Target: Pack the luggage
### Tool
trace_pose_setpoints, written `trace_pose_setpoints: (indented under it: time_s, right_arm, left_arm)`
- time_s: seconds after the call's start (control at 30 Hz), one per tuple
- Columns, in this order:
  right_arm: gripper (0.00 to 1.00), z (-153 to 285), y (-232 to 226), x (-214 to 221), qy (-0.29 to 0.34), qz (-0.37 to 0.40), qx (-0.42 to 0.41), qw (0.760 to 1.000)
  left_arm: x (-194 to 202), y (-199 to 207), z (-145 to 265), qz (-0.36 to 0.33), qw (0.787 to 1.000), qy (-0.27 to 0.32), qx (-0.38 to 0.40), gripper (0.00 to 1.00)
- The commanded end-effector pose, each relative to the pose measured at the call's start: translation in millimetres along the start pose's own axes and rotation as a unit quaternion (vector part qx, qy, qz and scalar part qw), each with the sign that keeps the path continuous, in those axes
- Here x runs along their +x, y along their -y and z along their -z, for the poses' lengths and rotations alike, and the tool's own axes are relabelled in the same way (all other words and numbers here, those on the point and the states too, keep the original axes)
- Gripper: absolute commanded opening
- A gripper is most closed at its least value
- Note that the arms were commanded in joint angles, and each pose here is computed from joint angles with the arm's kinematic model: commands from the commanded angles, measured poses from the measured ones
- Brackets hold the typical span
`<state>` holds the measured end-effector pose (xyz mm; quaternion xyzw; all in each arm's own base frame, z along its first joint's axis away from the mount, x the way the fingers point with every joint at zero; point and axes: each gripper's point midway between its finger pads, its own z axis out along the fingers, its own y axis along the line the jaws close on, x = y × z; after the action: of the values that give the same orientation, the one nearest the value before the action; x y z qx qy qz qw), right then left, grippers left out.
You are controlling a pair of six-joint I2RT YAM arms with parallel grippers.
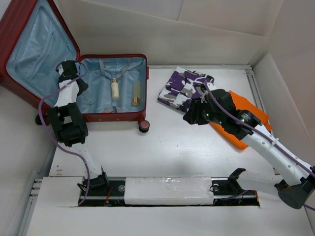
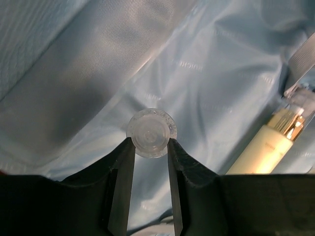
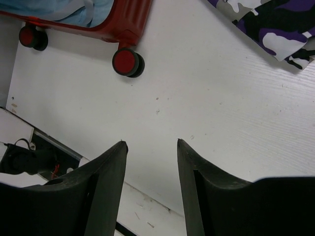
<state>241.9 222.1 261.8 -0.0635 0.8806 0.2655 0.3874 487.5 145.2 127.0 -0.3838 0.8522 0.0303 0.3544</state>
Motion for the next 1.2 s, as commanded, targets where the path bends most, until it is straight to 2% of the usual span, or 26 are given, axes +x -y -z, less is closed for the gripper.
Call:
trace_pose_setpoints:
  time_s: [0.0, 0.3, 0.4, 0.47, 0.7, 0.9, 1.03, 1.17]
  right_arm:
    - [0.51, 1, -5, -6, 0.012, 0.009, -0.007, 1.0]
    - [0.51, -7, -6, -7, 0.004, 0.009, -0.002, 1.0]
    - [0.51, -11, -5, -5, -0.002, 0.009, 0.001, 1.0]
    - [0.51, -14, -4, -3, -0.007, 0.01, 0.004, 1.0]
    - [0.51, -18, -5, -6, -0.008, 0.014, 0.005, 1.0]
    - [0.51, -19, -6, -12, -0.005, 0.023, 0.008, 1.0]
    - [0.51, -19, -6, -12, -0.005, 0.023, 0.008, 1.0]
    - [0.51, -20, -4, -9, -0.009, 0.024, 0.01, 1.0]
  left_arm:
    - [-20, 8, 0, -0.005, 1.0, 0.018, 0.001, 0.25]
    - [-19, 52, -20, -0.035, 0.999, 0.02, 0.026, 0.23]
    - [-29, 73, -20, -0.045, 0.998, 0.03, 0.041, 0.26]
    - [-40, 88, -15, -0.047, 0.997, 0.043, 0.053, 0.34]
    - [-52, 99, -11, -0.049, 0.995, 0.053, 0.07, 0.49]
    - [-37, 90, -25, -0.054, 0.997, 0.034, 0.053, 0.46]
    - [-47, 93, -22, -0.05, 0.996, 0.05, 0.056, 0.47]
    - [-42, 95, -30, -0.053, 0.996, 0.038, 0.056, 0.47]
